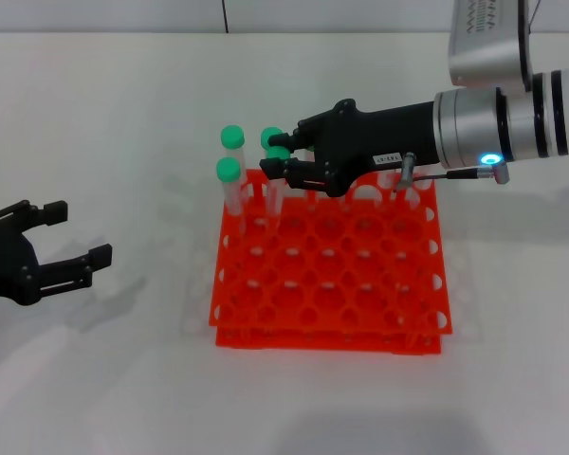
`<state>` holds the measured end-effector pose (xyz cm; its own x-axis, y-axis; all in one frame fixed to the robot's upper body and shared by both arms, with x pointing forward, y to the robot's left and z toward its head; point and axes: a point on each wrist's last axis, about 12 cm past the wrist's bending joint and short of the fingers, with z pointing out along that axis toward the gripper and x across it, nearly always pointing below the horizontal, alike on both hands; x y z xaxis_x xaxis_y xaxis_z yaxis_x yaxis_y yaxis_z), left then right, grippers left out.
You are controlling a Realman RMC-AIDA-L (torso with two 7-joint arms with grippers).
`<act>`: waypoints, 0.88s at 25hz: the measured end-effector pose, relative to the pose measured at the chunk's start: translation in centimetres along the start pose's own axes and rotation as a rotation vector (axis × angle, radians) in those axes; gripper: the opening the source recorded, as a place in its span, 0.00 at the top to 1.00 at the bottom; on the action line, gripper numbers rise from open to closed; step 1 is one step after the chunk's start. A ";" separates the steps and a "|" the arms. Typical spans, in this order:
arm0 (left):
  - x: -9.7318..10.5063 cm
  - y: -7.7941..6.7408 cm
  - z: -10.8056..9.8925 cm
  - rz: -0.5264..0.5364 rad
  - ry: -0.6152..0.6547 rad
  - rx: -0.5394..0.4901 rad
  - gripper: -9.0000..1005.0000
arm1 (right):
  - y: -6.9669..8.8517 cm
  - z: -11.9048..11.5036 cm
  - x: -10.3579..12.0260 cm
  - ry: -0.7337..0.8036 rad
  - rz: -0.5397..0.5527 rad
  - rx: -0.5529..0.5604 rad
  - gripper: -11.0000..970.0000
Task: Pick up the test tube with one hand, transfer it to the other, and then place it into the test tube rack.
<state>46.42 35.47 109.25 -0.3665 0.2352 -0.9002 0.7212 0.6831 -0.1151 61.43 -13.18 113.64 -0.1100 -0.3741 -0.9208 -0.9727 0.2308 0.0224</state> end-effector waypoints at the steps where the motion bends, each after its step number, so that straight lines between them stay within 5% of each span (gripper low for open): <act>1: 0.0 0.0 0.0 0.000 0.002 0.001 0.13 | 0.0 -0.1 0.0 -0.006 0.000 0.002 0.59; 9: 0.0 0.0 0.0 -0.003 0.009 0.004 0.13 | 0.1 -0.3 -0.1 -0.015 0.002 -0.002 0.58; 12: 0.0 0.0 0.0 -0.002 0.009 0.007 0.13 | 0.3 -0.7 -0.3 -0.033 0.004 -0.024 0.42; 14: 0.0 -0.1 0.0 -0.001 0.009 0.008 0.13 | 0.5 -1.4 -0.4 -0.057 0.005 -0.048 0.42; 22: -0.9 -0.1 0.5 0.021 -0.007 0.043 0.13 | 1.6 -9.8 2.0 -0.209 0.013 -0.085 0.39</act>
<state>47.01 34.86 109.80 -0.3466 0.2443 -0.9056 0.7537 0.6473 -0.1138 57.70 -22.38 115.67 -0.0862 -0.1749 -0.9808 -0.9863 0.1543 0.0591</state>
